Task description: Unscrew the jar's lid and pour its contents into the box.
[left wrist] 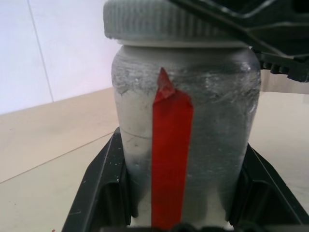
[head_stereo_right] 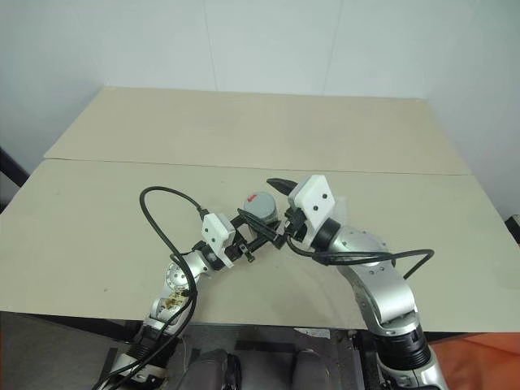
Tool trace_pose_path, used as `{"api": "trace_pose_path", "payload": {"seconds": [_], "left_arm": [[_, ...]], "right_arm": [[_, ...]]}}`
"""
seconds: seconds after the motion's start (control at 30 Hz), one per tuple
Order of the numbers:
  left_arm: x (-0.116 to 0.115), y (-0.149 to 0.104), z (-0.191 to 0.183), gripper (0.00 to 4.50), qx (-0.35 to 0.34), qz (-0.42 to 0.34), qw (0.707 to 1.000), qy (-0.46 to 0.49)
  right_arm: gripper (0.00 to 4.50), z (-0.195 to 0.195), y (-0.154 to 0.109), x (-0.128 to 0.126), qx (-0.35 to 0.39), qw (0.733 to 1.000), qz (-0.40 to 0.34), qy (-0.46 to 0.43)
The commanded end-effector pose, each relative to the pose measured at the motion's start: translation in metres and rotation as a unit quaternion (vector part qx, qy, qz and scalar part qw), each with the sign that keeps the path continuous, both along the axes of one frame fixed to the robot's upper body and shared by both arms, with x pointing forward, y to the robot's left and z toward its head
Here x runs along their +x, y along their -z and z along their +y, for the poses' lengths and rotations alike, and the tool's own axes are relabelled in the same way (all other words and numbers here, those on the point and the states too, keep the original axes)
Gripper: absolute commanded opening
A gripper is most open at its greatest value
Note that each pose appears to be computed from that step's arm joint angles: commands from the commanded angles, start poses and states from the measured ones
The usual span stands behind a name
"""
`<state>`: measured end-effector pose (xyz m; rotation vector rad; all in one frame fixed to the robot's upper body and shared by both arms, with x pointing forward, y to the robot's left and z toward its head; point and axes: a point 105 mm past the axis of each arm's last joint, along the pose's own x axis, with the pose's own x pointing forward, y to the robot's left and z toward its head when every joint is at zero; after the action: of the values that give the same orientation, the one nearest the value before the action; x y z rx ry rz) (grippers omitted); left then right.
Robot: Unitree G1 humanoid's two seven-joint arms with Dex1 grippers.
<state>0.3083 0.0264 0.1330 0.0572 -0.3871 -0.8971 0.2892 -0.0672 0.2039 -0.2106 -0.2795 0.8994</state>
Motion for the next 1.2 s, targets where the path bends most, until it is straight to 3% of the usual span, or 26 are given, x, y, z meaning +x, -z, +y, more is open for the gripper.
{"api": "trace_pose_path", "payload": {"seconds": [0.03,1.2], "left_arm": [[-0.004,-0.011,-0.002,1.99,-0.008,-0.025,1.0,0.006],[-0.004,-0.008,-0.001,1.99,-0.004,-0.025,1.0,0.011]], "right_arm": [[4.45,-0.014,-0.012,-0.002,0.005,0.999,-0.031,0.02],[4.45,-0.058,0.001,-0.013,-0.044,0.997,-0.012,0.057]]}}
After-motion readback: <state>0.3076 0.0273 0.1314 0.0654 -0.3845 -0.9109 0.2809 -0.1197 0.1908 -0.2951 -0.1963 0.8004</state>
